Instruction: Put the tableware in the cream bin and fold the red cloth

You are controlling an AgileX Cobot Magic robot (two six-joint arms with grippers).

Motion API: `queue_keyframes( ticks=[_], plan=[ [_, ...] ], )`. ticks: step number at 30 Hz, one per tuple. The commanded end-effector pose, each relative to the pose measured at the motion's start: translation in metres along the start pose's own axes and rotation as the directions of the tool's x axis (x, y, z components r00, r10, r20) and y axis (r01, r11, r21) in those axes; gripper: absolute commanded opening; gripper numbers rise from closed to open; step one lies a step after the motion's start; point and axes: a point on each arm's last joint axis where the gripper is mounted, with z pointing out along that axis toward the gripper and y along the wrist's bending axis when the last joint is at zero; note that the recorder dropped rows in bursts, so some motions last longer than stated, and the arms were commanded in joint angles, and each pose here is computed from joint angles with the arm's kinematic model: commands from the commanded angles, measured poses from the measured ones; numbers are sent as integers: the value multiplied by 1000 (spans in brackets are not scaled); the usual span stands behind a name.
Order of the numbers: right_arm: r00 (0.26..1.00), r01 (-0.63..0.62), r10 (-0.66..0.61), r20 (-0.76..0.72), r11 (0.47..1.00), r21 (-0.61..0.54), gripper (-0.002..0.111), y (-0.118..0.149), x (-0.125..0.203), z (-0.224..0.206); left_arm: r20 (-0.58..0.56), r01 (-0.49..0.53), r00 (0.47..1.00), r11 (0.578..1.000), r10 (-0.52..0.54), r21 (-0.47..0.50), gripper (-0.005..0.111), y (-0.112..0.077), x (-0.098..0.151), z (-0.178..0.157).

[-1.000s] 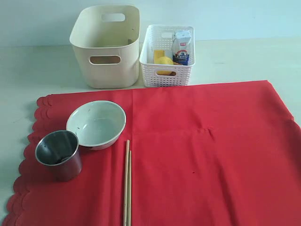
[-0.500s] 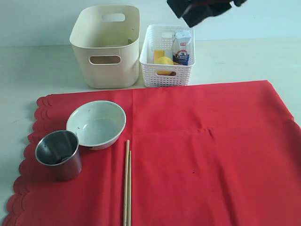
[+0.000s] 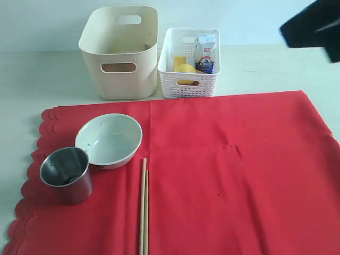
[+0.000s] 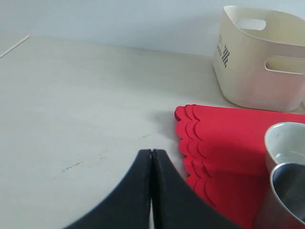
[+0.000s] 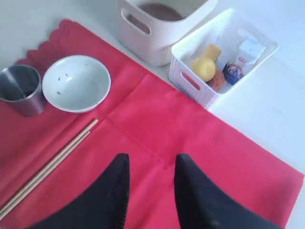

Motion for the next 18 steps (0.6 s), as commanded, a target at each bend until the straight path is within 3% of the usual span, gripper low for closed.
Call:
queue_keyframes(
  ticks=[1, 10, 18],
  plan=[
    [986, -2, -1, 169, 1000, 17, 32, -1, 29, -46, 12, -4, 1000, 1000, 4, 0, 0, 0, 0, 0],
    [932, -21, 8, 362, 999, 30, 26, 0, 93, -100, 12, -4, 1000, 1000, 4, 0, 0, 0, 0, 0],
    [866, -32, 10, 499, 999, 36, 0, 4, 153, -114, 12, -4, 1000, 1000, 4, 0, 0, 0, 0, 0]
  ],
)
